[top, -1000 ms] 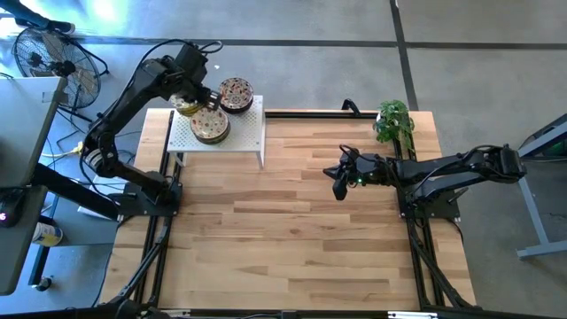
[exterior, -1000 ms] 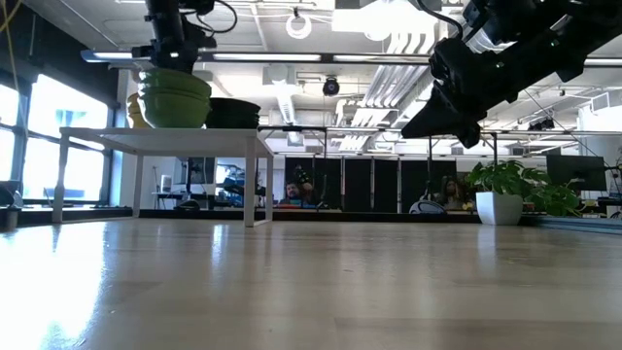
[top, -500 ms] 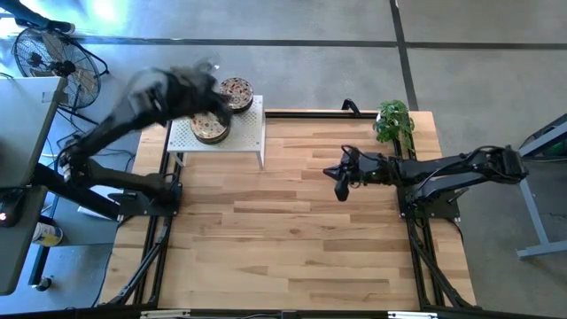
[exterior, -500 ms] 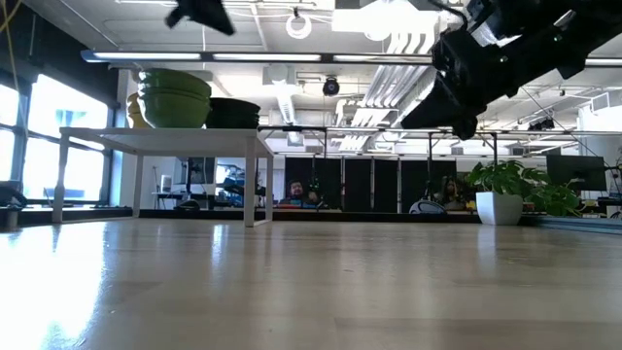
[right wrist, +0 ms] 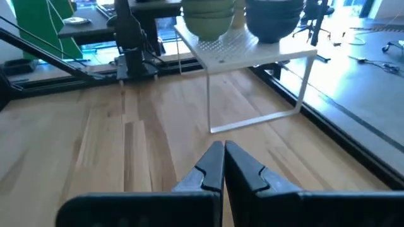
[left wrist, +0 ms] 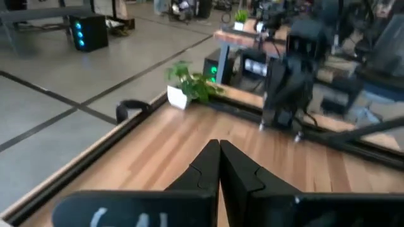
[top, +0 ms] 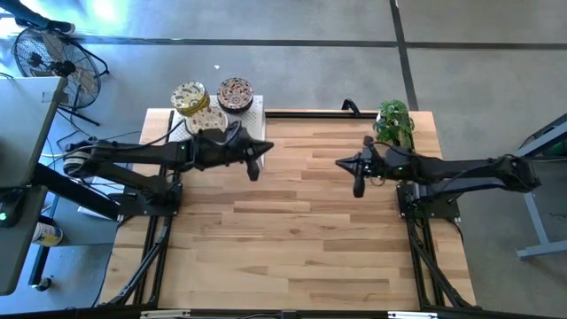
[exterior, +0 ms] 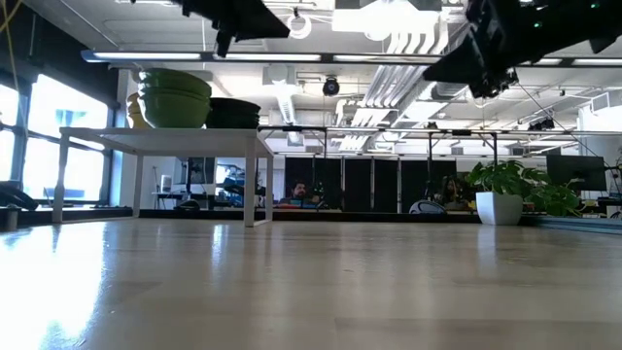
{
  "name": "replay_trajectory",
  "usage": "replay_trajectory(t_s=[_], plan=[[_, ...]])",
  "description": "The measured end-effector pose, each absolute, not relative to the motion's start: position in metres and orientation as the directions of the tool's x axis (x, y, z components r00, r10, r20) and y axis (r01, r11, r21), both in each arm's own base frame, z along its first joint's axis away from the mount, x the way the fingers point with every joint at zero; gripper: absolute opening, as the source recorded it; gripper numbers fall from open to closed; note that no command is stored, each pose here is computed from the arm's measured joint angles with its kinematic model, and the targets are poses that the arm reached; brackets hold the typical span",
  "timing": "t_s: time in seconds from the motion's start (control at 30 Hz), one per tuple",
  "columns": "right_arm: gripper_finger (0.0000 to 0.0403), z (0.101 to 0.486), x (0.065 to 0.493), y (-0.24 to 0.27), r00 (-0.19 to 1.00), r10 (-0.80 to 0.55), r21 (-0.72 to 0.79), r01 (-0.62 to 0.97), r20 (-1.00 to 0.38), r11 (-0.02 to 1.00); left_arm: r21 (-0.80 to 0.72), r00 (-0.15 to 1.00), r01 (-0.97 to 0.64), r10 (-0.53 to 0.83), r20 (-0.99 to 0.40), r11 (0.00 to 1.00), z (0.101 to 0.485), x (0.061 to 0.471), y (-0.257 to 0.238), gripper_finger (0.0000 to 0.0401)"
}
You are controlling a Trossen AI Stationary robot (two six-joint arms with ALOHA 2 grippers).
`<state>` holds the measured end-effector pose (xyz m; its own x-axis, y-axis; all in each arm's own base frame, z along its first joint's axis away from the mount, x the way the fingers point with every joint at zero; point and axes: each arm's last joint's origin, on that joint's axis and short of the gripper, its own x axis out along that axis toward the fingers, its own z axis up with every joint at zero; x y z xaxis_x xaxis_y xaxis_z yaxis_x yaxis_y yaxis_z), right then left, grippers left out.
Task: Pick & Place Mini bowls
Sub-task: Return to Home Position
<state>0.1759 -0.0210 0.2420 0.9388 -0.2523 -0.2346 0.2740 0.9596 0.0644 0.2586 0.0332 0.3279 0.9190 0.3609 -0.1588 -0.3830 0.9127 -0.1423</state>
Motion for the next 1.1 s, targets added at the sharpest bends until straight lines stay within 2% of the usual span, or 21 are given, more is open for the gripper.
replay_trajectory(t_s=[0.1,0.3,0.43,0.57,0.73,0.87,0.97,1.1], plan=[[0.0,0.247,0.16,-0.019,0.941,-0.235,0.064,0.257,-0.243,0.964,-0.129,0.925,-0.353,0.326,-0.193,0.926,0.313,0.259,0.023,0.0001],[0.0,0.245,0.127,-0.012,0.939,-0.11,0.058,0.136,-0.325,0.989,-0.095,0.941,-0.283,0.257,-0.219,0.954,0.292,0.258,0.003,0.0],[0.0,0.248,0.107,-0.011,0.945,-0.131,0.053,0.153,-0.3,0.987,-0.084,0.94,-0.27,0.244,-0.237,0.959,0.285,0.254,0.0,0.0],[0.0,0.249,0.09,-0.01,0.953,-0.136,0.024,0.148,-0.27,0.989,-0.065,0.967,-0.188,0.172,-0.19,0.98,0.288,0.244,-0.001,0.0],[0.0,0.234,0.079,-0.007,0.987,-0.076,-0.002,0.076,-0.138,0.997,-0.054,0.975,-0.16,0.149,-0.164,0.986,0.279,0.22,-0.001,0.0],[0.0,0.226,0.076,-0.006,0.997,-0.061,-0.003,0.061,0.036,0.998,-0.084,0.98,-0.163,0.151,-0.129,0.983,0.263,0.199,0.0,0.0],[0.0,0.21,0.083,-0.007,0.998,-0.06,0.055,0.059,0.024,0.997,-0.088,0.977,-0.199,0.191,-0.093,0.976,0.255,0.178,0.002,0.0],[0.0,0.194,0.092,-0.008,0.993,-0.08,0.085,0.072,0.091,0.994,-0.099,0.975,-0.219,0.214,-0.055,0.971,0.242,0.153,0.003,0.0]])
